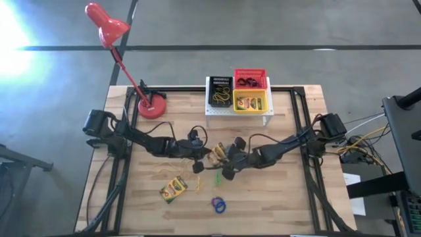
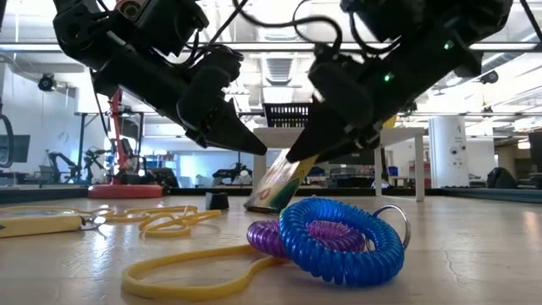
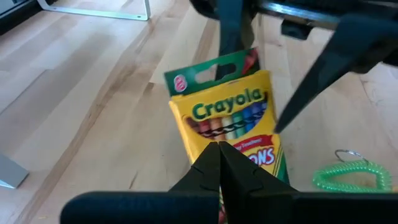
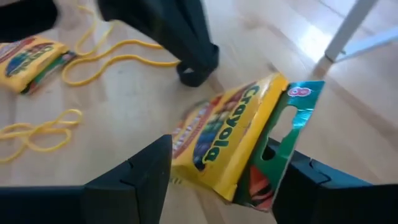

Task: Pick & Place Office Desk Supplies
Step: Put the yellow crayon box into the yellow bin on the shelf

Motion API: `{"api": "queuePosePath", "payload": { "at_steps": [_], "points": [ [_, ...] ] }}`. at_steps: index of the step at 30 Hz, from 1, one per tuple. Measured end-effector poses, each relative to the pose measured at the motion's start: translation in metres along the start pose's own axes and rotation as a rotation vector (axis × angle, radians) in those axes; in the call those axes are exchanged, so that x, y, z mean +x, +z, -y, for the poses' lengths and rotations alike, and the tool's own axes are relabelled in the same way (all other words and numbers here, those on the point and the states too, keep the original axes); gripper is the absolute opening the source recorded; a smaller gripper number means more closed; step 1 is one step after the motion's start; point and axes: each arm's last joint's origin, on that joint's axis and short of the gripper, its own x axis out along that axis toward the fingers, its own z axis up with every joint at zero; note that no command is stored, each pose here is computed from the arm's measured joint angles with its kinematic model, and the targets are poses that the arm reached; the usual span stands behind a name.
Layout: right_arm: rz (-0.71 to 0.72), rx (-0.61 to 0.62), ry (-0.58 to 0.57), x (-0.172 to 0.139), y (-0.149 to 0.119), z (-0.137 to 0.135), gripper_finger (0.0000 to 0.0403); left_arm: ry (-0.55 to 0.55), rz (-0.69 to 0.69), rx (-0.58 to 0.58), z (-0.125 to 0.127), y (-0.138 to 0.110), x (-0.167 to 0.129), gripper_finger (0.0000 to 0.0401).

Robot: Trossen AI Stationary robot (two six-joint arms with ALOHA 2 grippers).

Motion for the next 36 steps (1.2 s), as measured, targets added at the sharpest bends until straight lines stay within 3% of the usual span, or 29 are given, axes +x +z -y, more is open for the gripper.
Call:
{"api": "queuePosePath", "payload": {
  "at_steps": [5,16,21,28,32,36],
  "points": [
    [-0.011,0.038,-0.024,0.011,-0.005,0.005,0.0195,0.002,0.001,0.0,0.0,0.0,0.0,0.0001],
    [0.045,0.065,-0.05,0.001,0.007,0.005,0.0066,0.073,0.029,-0.001,-0.005,0.02,-0.025,0.0001],
    [0.08,0.029,-0.003,-0.024,0.021,-0.001,0.0038,0.204,-0.004,0.018,-0.013,0.021,-0.041,0.0001],
    [0.236,0.064,0.056,-0.082,0.063,0.005,0.0031,0.206,0.018,-0.006,-0.013,0.019,-0.04,0.0001],
    [0.415,0.079,-0.059,-0.122,0.089,0.021,0.0031,0.202,0.029,-0.009,-0.012,0.02,-0.039,0.0001],
    [0.576,0.153,-0.345,-0.16,0.107,0.045,0.003,0.201,0.023,-0.005,-0.011,0.018,-0.038,0.0001]
  ]
}}
